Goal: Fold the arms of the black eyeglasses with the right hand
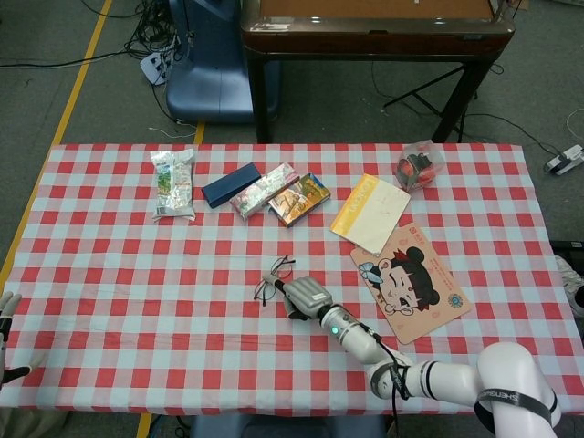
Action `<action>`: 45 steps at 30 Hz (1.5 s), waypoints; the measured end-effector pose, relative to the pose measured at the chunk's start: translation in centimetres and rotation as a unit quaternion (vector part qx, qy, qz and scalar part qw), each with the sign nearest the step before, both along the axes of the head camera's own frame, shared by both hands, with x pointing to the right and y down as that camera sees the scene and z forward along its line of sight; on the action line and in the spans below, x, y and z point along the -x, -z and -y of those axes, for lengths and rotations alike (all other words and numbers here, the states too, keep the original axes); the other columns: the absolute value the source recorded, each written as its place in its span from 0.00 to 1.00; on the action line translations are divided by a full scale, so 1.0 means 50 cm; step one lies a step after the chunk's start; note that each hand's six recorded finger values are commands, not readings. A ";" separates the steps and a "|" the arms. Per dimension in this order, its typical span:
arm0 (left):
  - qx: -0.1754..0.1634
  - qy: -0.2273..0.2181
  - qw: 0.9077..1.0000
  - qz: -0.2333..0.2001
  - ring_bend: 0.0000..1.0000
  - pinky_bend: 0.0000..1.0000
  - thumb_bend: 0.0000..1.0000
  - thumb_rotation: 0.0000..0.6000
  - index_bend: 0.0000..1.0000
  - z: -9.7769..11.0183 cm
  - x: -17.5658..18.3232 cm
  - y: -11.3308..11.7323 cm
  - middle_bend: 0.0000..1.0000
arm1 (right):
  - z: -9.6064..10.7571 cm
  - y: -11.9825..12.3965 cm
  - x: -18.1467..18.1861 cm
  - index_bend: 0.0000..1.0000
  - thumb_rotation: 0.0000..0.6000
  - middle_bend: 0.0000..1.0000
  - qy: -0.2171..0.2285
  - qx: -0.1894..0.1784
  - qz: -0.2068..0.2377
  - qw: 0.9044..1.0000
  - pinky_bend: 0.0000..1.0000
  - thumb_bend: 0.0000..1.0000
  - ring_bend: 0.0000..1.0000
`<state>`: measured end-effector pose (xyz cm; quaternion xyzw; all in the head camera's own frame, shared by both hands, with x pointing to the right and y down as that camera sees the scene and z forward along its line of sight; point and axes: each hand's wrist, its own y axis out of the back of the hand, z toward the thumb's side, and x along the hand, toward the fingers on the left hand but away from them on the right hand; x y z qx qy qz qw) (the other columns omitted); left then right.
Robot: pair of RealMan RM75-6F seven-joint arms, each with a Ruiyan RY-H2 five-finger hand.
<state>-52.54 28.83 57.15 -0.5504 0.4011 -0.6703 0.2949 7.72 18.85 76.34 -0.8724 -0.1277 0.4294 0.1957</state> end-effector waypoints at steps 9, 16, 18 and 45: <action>0.000 0.002 1.000 0.000 0.00 0.00 0.16 1.00 0.00 -0.002 0.003 -0.001 0.00 | 0.004 0.008 -0.001 0.00 1.00 1.00 -0.006 -0.008 0.006 1.000 1.00 1.00 1.00; 0.001 0.004 1.000 0.000 0.00 0.00 0.16 1.00 0.00 -0.002 0.004 -0.004 0.00 | 0.028 0.065 -0.042 0.00 1.00 1.00 -0.017 -0.057 0.020 0.998 1.00 0.98 1.00; 0.001 0.003 1.000 -0.002 0.00 0.00 0.16 1.00 0.00 0.000 0.003 -0.005 0.00 | 0.037 0.086 -0.071 0.00 1.00 1.00 -0.023 -0.079 0.017 0.996 1.00 0.94 1.00; -0.027 -0.036 0.998 -0.034 0.00 0.00 0.16 1.00 0.00 0.048 -0.070 -0.013 0.00 | 0.000 0.324 -0.574 0.00 1.00 0.20 -0.187 -0.271 -0.186 0.926 0.32 0.56 0.11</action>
